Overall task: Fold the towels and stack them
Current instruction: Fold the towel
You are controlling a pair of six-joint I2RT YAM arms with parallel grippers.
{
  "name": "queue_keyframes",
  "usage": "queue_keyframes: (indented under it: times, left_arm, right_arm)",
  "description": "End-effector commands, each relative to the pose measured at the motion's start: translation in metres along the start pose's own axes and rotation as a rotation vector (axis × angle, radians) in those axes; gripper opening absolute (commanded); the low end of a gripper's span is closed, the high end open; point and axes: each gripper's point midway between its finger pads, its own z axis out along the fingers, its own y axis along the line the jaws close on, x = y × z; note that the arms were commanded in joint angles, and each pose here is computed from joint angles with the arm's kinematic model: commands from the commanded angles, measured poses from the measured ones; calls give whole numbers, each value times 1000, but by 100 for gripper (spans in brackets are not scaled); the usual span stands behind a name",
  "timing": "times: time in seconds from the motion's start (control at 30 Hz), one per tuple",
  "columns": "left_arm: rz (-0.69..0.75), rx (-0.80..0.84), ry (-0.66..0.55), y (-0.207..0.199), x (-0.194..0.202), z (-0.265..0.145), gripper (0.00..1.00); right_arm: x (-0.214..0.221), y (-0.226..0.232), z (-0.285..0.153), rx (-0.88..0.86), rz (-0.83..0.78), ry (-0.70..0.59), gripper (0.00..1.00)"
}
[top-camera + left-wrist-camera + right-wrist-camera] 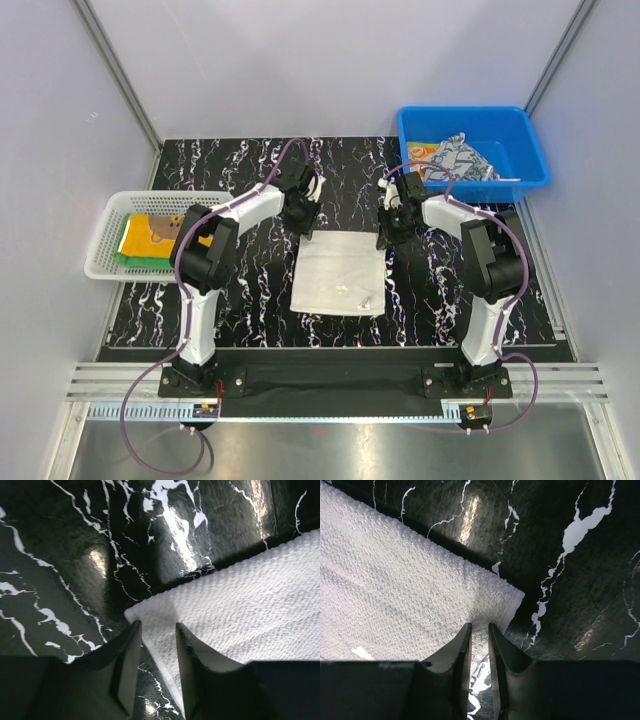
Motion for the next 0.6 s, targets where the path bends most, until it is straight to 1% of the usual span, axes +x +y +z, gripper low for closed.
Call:
queue_keyframes:
  times: [0.0,0.1,0.13,0.2,0.33,0.37,0.4,0.43,0.57]
  left_arm:
    - [19,-36,-76,5,-27,-18,41]
    - [53,-4,-142,-3,-43,-42,45]
    - [66,-5,-166,-4,-48,-52,47]
    - [104,-23,-183,-1,-56,-57,49]
    - [174,-27,-116,4,-53,-47,52]
    - [181,-1,-95,1,-50,-41,52]
    - [190,17,-85,-2,-48,-37,52]
    - [198,32,-88,-4,-49,-34,52]
    - [233,81,-67,-8,-45,-19,52]
  right_arm:
    - [-15,-12,-5,59,-76,-29,26]
    - [-22,-3,-20,35,-118,-45,28]
    - [-27,4,-28,4,-134,-67,30]
    - [-31,13,-37,-27,-166,-80,34]
    - [-46,14,-47,-19,-230,-109,41]
    - [-42,11,-44,-13,-250,-81,43]
    - [-45,11,-46,-13,-267,-82,43]
    - [-48,10,-43,-17,-280,-70,45]
    - [-43,5,-35,-47,-338,-14,48]
